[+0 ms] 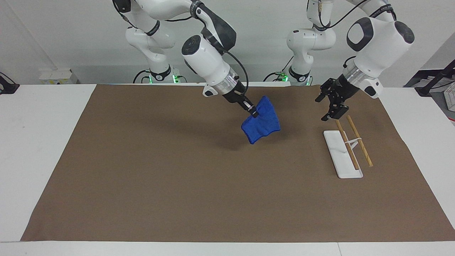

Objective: Right arm passes towel to left arm to hang
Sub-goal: 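Bring the towel to the left gripper and close the left gripper on it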

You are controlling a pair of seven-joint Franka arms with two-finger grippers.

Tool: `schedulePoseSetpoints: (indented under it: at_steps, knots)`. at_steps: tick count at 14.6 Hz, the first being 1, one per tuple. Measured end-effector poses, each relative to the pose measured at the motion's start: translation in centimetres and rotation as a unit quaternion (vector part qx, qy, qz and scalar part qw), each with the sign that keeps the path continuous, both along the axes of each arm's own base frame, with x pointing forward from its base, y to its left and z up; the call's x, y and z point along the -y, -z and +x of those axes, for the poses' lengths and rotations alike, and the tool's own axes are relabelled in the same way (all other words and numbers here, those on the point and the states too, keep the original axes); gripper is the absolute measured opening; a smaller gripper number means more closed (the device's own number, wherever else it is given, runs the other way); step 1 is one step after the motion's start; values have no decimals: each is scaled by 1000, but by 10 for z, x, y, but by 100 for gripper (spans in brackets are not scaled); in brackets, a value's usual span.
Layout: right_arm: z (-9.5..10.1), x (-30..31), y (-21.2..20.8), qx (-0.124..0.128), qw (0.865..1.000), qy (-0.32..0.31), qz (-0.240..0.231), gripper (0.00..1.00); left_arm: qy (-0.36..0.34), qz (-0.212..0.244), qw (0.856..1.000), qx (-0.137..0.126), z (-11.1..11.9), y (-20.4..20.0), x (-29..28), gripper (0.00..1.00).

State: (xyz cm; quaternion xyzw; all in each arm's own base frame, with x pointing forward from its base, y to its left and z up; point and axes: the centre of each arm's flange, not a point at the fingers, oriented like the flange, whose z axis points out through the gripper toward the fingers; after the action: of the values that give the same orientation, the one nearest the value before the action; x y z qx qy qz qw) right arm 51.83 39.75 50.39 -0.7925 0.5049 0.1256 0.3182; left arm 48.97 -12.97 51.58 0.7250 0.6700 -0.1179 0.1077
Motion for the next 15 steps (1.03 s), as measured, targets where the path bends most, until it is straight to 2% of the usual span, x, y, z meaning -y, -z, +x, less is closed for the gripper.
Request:
schedulePoseSetpoints:
  at_steps: [2,5,11,14,15]
  knots:
    - [-5,-16,-11,-5,999,20,26,5,-14,-13,1000,4,-11,6,13,100]
    - [-9,-31,-16,-10,998,42,52,5,-47,-28,998,23,-20,11,33,100]
    - [-12,-36,-15,-15,997,40,58,5,-86,-43,995,41,-18,14,42,100]
    - [-12,-37,-16,-14,997,39,59,5,-101,-44,993,49,-14,23,46,96]
    - [-12,-37,-16,-14,997,39,59,5,-103,-44,992,50,-12,27,48,90]
